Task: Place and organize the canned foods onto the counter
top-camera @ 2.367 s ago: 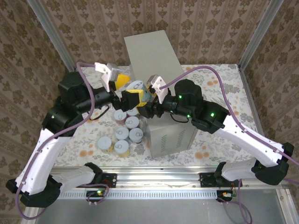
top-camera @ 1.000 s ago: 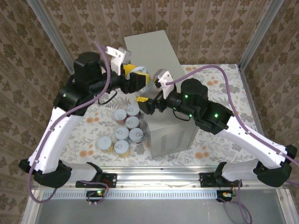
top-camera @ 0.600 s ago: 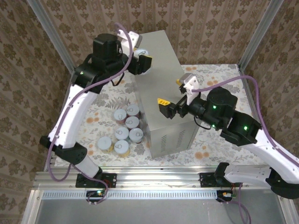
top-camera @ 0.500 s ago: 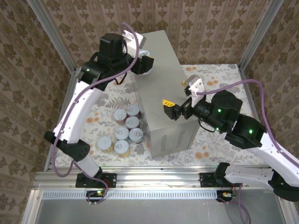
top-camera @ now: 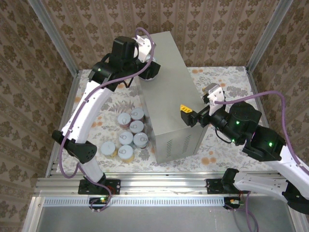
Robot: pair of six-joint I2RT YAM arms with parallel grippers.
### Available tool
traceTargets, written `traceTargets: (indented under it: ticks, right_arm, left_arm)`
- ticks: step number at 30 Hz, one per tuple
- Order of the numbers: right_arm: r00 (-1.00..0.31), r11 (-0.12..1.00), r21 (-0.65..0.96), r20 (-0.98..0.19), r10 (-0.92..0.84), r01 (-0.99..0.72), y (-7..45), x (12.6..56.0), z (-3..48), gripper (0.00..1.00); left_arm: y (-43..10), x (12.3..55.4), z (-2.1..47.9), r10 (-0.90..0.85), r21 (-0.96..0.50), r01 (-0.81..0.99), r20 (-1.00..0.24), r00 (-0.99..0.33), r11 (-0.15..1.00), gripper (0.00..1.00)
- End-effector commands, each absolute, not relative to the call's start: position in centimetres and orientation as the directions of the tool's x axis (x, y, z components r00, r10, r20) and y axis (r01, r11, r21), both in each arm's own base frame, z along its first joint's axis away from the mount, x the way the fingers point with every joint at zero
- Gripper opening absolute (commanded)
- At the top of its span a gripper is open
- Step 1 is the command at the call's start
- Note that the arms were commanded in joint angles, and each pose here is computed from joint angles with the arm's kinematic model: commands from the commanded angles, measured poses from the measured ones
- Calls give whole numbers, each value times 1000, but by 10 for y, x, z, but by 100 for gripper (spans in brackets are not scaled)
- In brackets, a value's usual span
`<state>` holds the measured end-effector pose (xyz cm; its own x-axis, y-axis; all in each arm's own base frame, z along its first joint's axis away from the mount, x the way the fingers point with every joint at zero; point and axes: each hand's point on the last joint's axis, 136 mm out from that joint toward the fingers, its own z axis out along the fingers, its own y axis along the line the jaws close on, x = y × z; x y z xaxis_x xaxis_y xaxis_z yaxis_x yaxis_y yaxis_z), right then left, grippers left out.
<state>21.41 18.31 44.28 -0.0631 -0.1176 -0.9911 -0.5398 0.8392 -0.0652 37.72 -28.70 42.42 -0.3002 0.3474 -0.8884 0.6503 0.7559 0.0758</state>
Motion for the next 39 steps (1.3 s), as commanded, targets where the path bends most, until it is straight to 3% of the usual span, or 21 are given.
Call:
traceTargets:
  ticks: [1,8,15,26,35,39]
  right_arm:
    - [-75,853,-71,-989,-129,-517,178,215,437,100]
    - [-83,853,-63,-989,-124,-518,179,216,435,100]
    - [-79,852,-72,-988,-132,-519,184,220,432,100]
    - [-85,840,-66,-988,-132,-539,194,222,431,100]
    - [-89,843,-52,-989,-118,-535,187,218,431,100]
    - [-90,846,-54,-989,-119,-531,186,218,430,100]
  left_arm:
    - [-286,373,454,307,96,650,-926,-220,754,65]
    - [-282,366,459,291,84,659,-933,-211,747,90]
    - [-266,352,457,273,58,662,-935,-227,748,100]
    - [-264,343,435,267,0,692,-923,-278,722,96]
    - [-263,360,433,233,-38,697,-929,-289,716,77]
    - [-257,375,434,212,-56,687,-930,-299,724,74]
